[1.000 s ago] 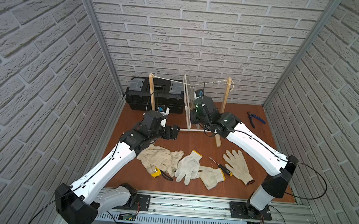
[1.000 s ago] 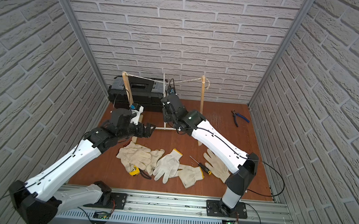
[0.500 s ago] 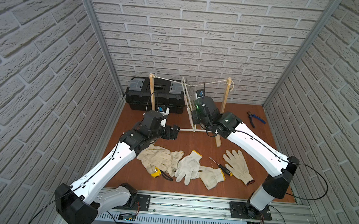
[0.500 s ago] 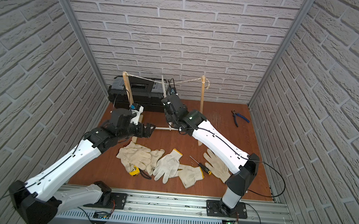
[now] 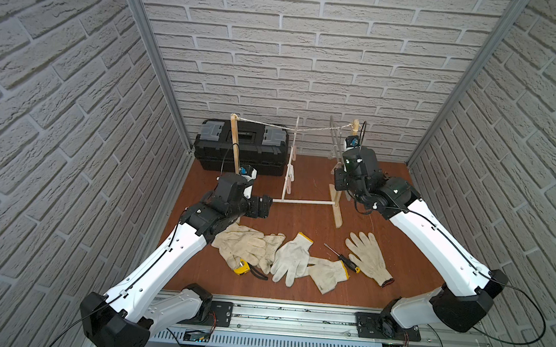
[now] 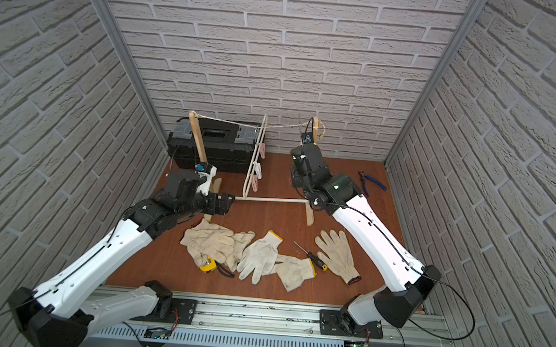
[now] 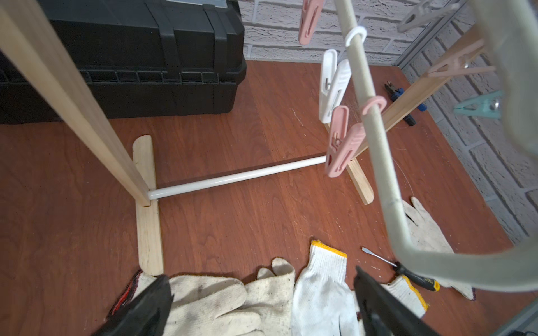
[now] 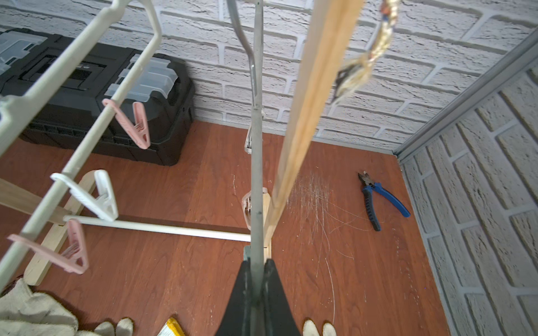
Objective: Clip the gloves onto a hanger to dry
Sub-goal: Adjust the hanger on the clothesline.
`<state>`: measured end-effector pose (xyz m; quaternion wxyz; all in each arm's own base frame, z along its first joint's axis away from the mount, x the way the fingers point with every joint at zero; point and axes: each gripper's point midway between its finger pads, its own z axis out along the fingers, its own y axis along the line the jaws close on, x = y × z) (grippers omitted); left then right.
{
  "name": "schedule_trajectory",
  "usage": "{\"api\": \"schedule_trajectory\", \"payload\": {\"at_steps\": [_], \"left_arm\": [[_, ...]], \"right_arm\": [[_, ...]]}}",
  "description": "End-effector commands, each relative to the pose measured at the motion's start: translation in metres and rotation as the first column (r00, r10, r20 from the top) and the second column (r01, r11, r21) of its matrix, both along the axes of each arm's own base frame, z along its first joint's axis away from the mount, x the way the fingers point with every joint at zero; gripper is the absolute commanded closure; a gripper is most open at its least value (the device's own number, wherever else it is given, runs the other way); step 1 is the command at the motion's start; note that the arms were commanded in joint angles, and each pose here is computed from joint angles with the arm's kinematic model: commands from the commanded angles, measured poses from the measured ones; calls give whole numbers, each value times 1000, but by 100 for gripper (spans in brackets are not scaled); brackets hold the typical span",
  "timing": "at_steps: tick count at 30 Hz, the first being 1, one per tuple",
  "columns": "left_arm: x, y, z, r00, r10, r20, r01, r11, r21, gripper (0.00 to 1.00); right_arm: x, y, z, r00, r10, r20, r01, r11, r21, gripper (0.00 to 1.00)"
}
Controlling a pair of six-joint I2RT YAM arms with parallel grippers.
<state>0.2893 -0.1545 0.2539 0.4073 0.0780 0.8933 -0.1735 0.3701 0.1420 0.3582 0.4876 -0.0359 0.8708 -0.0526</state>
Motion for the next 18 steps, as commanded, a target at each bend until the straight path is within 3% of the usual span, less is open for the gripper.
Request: {"api": "schedule_trajectory", "payload": {"at_steps": [1, 5, 7, 11, 18], "left_arm": [[-8, 17, -7, 1000, 24, -10, -23, 998, 54, 2], [-15, 34, -29, 996, 64, -67, -56, 993, 103, 2], [-18, 42, -44, 990, 94, -102, -83, 991, 103, 2], [-23, 52, -65, 977, 159, -143, -152, 987, 59, 2], [-37, 102, -108, 888, 388, -246, -388, 920, 50, 6]], "right_arm": [[-5, -14, 10, 1000, -18, 25, 18, 1000, -12, 97], [-6, -20, 8, 1000, -16, 15, 17, 1000, -25, 93], [-7, -18, 7, 1000, -6, 13, 7, 1000, -20, 82], [-7, -14, 7, 1000, 12, 17, -12, 1000, 2, 75], [-21, -10, 13, 997, 75, 3, -75, 997, 23, 56]]}}
